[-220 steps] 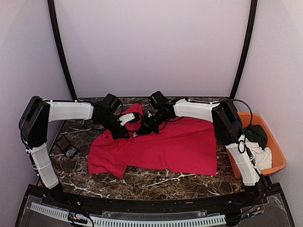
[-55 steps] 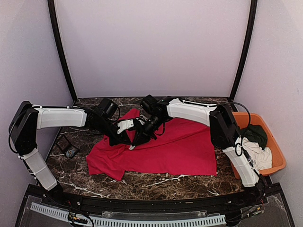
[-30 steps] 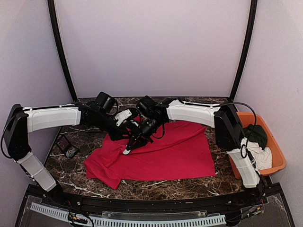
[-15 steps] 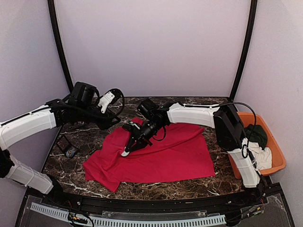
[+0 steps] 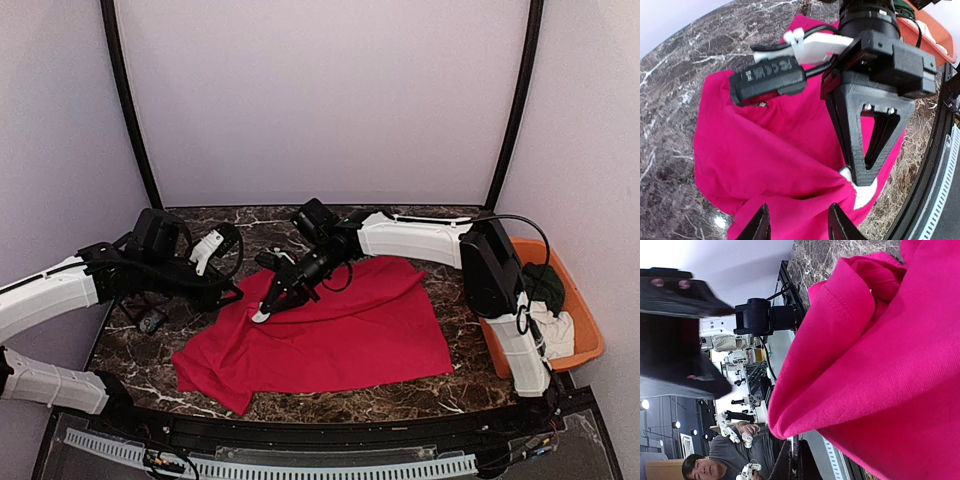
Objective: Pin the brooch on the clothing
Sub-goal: Pin the brooch onto the flattened clothing.
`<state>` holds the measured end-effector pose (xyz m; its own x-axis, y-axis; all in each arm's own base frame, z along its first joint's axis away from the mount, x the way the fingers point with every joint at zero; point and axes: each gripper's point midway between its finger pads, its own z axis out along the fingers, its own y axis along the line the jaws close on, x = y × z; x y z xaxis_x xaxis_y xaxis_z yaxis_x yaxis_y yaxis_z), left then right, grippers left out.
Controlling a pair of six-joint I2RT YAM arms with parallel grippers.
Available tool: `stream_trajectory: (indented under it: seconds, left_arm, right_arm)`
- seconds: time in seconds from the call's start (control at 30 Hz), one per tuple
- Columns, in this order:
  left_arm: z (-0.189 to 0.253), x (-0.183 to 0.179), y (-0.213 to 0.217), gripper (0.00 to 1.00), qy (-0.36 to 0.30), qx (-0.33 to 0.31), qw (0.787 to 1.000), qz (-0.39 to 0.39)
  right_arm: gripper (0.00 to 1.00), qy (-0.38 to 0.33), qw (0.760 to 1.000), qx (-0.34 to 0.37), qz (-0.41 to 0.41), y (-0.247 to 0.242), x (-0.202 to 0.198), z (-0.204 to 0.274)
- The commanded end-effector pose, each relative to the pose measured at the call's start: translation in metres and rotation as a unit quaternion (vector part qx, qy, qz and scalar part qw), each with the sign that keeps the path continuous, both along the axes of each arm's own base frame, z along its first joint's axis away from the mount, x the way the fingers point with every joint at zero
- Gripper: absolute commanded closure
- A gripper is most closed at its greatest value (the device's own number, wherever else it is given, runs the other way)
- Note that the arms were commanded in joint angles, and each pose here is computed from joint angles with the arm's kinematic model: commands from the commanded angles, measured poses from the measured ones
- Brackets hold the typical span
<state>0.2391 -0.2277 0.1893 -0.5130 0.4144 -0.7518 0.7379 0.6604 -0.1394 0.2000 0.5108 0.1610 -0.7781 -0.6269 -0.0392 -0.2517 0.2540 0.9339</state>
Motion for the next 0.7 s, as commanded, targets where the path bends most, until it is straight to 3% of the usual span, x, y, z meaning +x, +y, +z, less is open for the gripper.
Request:
stream_trajectory:
  seconds: [0.0, 0.43, 0.67]
  left_arm:
    - [-0.016, -0.017, -0.004, 0.61, 0.055, -0.024, 0.998, -0.002]
    - [-0.008, -0.035, -0.019, 0.54, 0.074, -0.089, 0.992, -0.043]
    - [-0.011, -0.041, -0.014, 0.54, 0.074, -0.08, 0.993, -0.046]
  right_arm:
    - [1.0, -0.015, 0.999, 0.042, 0.01, 0.002, -0.002, 0.03]
    - [1.0, -0.012, 0.999, 0.043, 0.005, 0.003, 0.0, 0.032]
    - [1.0, -0.013, 0.999, 0.045, 0.003, 0.003, 0.002, 0.035]
